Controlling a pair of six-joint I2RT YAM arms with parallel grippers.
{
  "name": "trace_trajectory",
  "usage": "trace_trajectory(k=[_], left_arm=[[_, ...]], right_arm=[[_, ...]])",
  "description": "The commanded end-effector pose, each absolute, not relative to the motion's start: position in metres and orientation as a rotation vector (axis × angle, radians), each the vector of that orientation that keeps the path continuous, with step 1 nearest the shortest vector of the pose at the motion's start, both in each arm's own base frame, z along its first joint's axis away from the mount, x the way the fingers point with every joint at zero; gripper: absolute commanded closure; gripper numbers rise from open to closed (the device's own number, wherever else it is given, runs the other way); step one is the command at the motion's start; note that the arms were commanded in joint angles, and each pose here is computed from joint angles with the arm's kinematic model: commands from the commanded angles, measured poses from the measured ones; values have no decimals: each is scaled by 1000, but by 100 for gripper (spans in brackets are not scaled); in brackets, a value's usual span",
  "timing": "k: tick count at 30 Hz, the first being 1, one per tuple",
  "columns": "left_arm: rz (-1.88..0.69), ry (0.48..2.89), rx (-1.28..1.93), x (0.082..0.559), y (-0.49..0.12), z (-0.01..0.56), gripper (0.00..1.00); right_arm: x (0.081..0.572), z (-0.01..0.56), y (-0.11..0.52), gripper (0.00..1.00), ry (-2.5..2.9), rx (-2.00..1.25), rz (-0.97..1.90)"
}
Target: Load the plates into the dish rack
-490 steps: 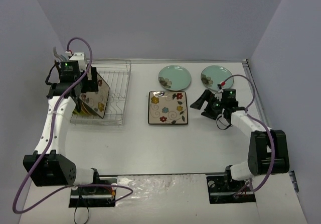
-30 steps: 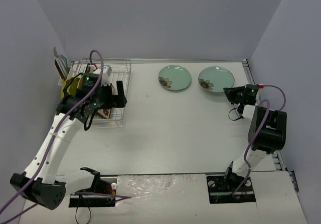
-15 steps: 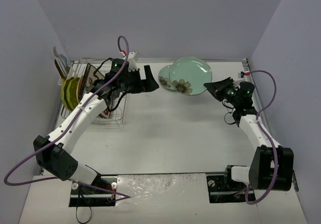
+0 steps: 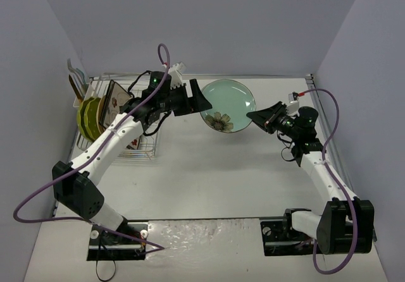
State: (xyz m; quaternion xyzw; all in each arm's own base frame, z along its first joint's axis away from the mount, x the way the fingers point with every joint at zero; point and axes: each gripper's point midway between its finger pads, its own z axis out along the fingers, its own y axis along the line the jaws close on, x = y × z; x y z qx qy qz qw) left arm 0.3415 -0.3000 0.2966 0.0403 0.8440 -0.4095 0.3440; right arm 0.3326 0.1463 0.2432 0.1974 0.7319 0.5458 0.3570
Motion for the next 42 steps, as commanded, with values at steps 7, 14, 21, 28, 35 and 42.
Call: trace_trajectory(k=[7,14,21,28,35,42], left_arm=[[-1221,2053,121,341,-318,337,41],[-1244,2047,116,341,-321,338,57],[-1257,2026,126,340,-321,345,76],[-1221,2007,158,337,-315,347,100],[-1071,2004,171,339,-288,356,100],[-658,2050,84,356,-196,354,100]], right_arm=[[313,320,166,100,1664,235,1566],[311,320,171,100,1657,223,1589],[310,315,174,100,1663,232,1584],[315,293,169,63,1744,241,1464],[320,266,155,14,1869,201,1242],[324,261,146,4,1908,165,1172]])
